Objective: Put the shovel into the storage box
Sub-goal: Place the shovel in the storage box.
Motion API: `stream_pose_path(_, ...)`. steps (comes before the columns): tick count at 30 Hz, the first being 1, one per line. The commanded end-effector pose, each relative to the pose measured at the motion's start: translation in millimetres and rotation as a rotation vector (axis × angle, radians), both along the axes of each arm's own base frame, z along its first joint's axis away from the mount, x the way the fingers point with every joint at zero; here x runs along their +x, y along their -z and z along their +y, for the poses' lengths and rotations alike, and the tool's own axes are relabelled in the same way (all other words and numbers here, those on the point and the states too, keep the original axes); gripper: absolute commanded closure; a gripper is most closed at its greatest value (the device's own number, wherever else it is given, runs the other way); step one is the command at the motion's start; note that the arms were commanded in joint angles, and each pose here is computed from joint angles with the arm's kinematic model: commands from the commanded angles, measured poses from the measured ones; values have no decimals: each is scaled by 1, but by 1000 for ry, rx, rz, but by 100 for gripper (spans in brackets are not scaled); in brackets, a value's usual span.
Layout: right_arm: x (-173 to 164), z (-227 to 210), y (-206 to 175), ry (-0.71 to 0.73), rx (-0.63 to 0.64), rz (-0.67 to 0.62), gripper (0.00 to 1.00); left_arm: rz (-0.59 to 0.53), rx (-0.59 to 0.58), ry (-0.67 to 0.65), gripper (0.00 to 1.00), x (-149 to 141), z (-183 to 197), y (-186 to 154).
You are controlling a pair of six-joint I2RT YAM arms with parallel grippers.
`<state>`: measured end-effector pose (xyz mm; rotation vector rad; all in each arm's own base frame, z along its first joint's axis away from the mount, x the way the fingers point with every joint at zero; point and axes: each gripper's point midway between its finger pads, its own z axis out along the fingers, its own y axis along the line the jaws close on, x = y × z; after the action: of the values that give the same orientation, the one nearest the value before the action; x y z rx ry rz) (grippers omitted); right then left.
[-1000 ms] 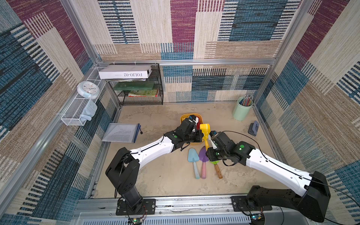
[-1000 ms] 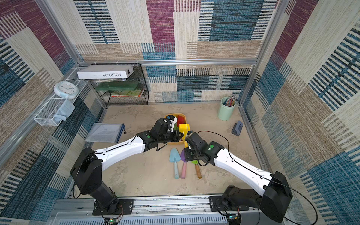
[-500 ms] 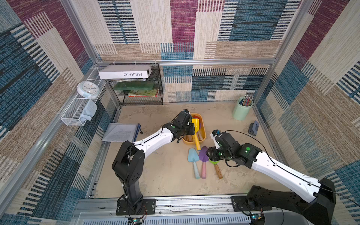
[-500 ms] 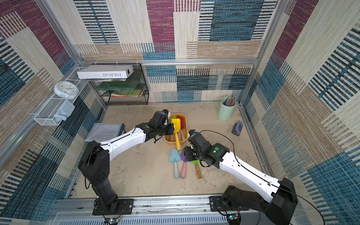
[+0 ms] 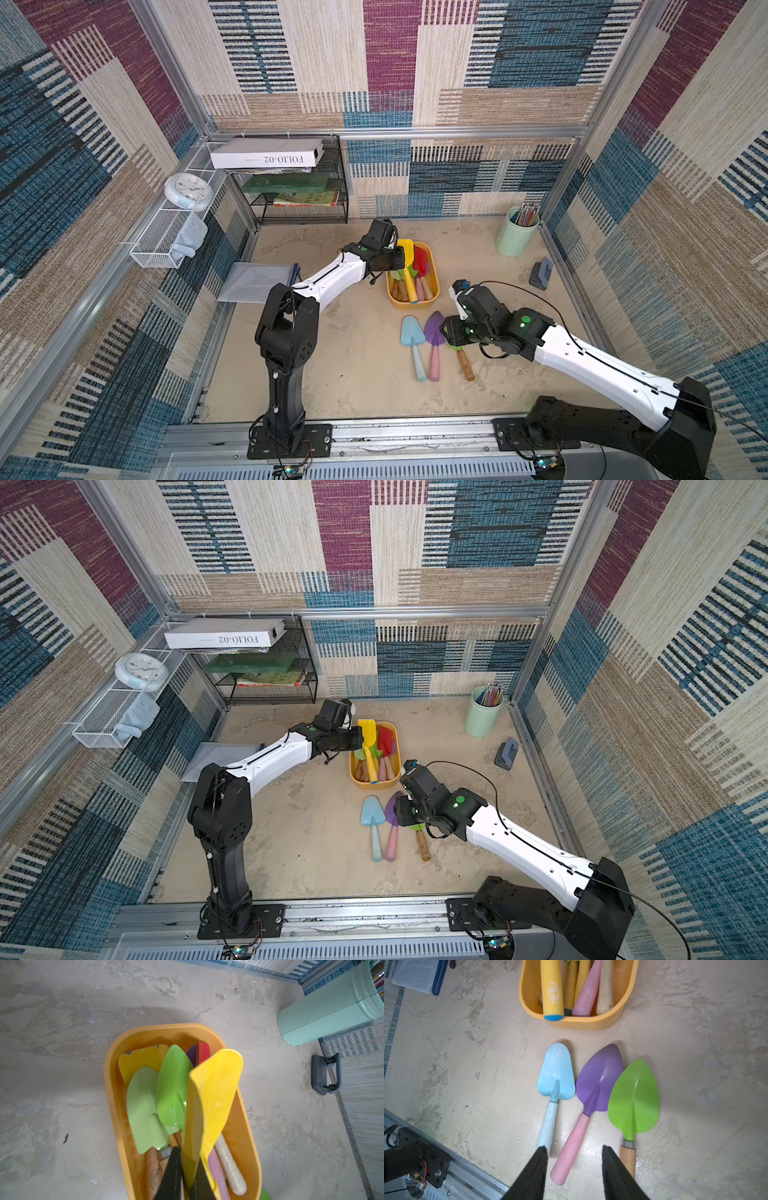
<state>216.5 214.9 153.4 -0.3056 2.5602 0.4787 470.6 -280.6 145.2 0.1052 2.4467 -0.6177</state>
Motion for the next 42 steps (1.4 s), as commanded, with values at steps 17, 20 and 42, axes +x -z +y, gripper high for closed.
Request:
stream_pose_path(17, -1, -1, 4, 24, 11, 13, 54, 43, -65, 17, 100, 21, -12, 28)
stream_pose_path(20, -1, 0, 4, 23, 14, 11, 54, 57, -65, 13, 100, 22, -13, 38)
stream_pose_path(42, -2, 1, 8, 22, 22, 19, 54, 110, -42, 46, 63, 15, -15, 52)
